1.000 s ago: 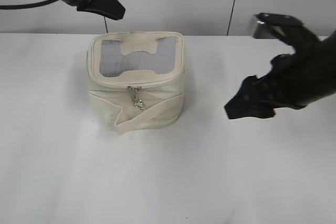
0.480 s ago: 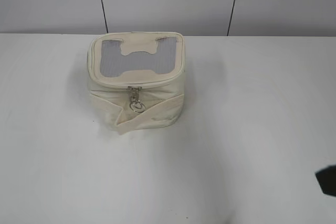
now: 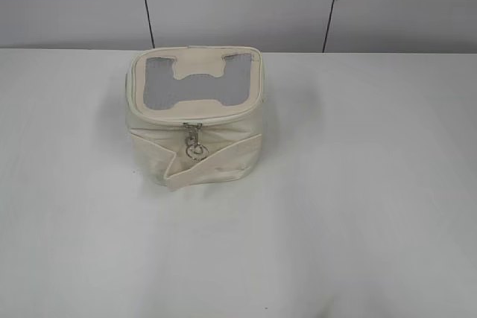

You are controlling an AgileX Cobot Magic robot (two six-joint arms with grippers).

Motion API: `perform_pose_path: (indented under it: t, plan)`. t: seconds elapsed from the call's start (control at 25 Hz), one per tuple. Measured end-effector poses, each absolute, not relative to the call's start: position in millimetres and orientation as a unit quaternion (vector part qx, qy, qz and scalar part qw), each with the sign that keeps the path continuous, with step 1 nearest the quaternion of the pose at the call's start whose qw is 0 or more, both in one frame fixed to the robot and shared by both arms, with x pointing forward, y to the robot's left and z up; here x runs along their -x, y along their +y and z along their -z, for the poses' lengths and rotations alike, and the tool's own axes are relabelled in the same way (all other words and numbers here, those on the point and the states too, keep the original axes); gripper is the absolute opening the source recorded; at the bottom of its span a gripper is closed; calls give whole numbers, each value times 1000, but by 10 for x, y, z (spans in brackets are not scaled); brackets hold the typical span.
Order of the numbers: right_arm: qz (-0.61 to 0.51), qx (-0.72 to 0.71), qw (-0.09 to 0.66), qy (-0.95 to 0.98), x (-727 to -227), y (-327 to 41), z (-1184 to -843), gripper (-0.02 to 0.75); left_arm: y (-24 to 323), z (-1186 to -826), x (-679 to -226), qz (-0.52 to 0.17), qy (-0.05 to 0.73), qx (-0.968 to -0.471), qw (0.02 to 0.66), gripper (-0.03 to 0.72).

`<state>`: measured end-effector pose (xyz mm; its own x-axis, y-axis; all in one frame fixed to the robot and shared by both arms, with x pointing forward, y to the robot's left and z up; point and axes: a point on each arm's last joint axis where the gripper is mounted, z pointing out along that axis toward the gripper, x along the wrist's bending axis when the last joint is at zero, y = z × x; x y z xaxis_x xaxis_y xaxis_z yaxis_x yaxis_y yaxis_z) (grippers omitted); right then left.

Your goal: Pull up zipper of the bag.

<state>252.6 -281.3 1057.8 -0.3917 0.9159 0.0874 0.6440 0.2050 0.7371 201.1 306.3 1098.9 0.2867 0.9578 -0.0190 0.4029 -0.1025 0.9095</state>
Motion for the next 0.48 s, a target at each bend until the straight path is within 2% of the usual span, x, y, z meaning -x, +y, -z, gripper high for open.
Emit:
perform_pose_path:
  t: [0.08,0.32,0.48]
  plan:
    - [-380,-511,222,738,-2402,-2877,-10579,591,3119,-10938,-1988,-335,520,-659,428,401]
    - [-402,-512,262,712,-2286,-2959,-10559,591,3074,-10715,-2233,-313,543,-673,392,403]
    - [-408,-509,289,701,-2345,-2975,-10552,591,3047,-10649,-2330,-322,537,-667,405,403]
